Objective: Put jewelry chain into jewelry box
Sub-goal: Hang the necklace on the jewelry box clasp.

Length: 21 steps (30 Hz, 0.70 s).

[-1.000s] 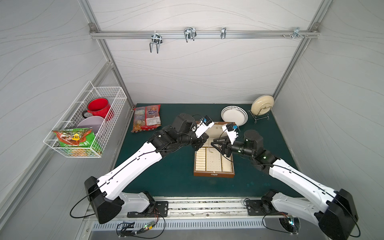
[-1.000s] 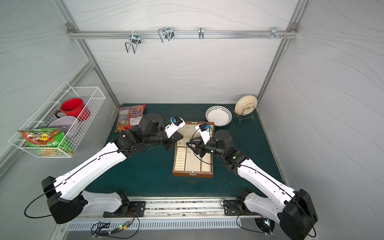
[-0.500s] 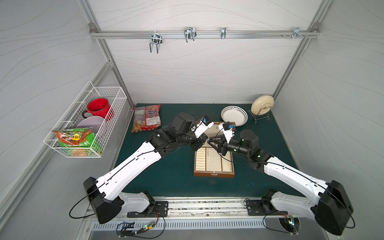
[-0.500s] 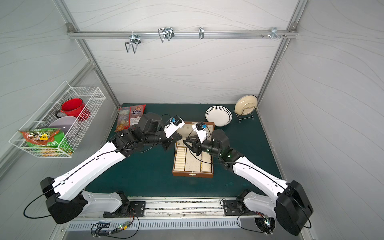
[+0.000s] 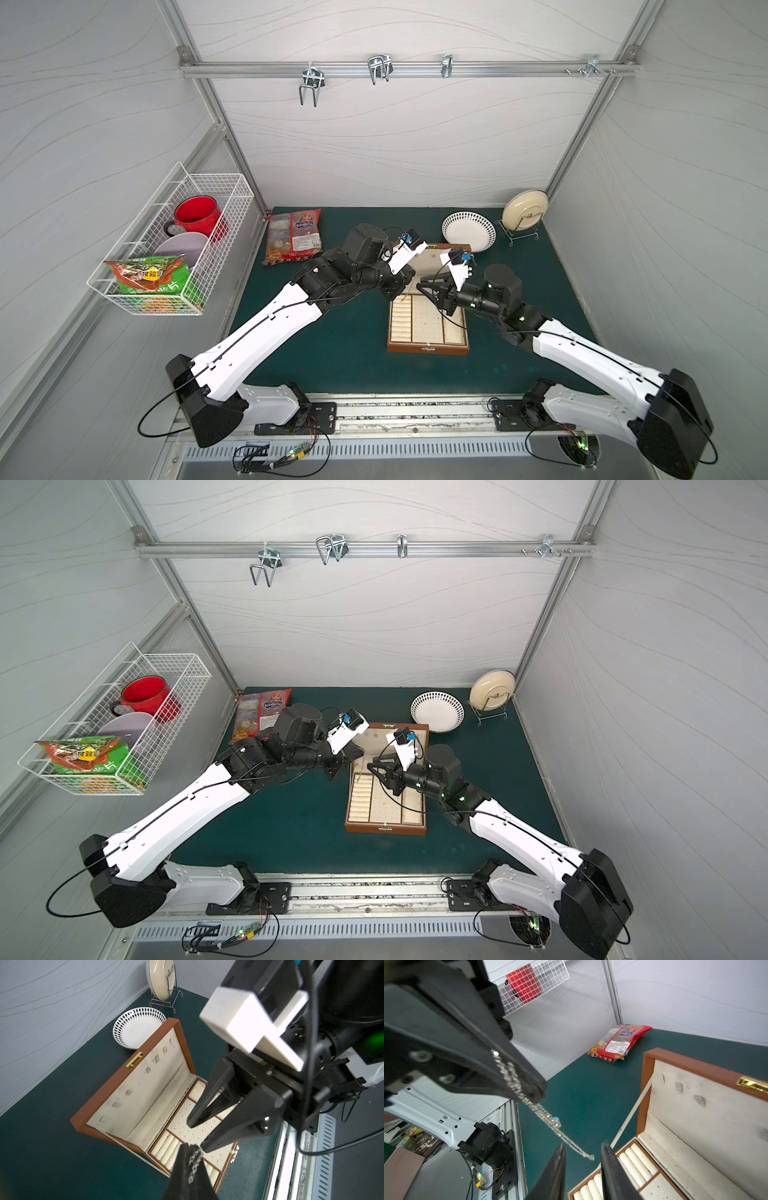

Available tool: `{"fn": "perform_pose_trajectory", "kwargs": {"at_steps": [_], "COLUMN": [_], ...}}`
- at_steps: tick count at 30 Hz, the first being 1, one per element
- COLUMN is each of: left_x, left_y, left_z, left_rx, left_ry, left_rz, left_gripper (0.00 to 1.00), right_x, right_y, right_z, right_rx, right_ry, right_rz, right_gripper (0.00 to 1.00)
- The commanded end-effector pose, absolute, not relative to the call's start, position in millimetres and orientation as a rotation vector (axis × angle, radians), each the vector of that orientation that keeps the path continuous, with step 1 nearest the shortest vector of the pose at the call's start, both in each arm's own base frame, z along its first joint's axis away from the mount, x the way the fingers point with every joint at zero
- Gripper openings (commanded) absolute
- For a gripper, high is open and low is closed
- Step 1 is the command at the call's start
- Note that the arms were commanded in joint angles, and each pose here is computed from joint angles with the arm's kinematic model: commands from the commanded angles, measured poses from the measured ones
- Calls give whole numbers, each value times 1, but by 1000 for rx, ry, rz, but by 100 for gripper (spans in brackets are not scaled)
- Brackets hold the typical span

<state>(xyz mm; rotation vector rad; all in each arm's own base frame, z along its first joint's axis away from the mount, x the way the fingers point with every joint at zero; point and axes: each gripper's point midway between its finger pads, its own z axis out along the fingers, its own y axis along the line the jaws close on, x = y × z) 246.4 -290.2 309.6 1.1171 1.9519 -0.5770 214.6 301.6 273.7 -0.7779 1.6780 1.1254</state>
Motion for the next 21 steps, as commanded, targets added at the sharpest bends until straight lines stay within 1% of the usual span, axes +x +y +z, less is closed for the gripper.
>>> {"fn": "perform_pose_trajectory", "kwargs": {"at_steps": [1,8,15,21], "left_x": [250,252,250,249], "left_y": [-296,-299,-298,-296], "left_z": [332,334,337,338], "left_rx": [1111,1114,1112,1108], "left_ry": [1880,1875,1872,1875], "left_rz": [-576,-581,-587,-589], "left_gripper": [0,0,0,0], "right_x": [207,202,213,218], "right_y": [298,313,319,321], "right_z": [288,280,267,267], "right_rx": [-786,-864,-851,-844], "right_ry": [1614,1633,1666,1660], "right_rz": [1123,1120,1089,1073], "right_gripper": [34,34,33,31]}}
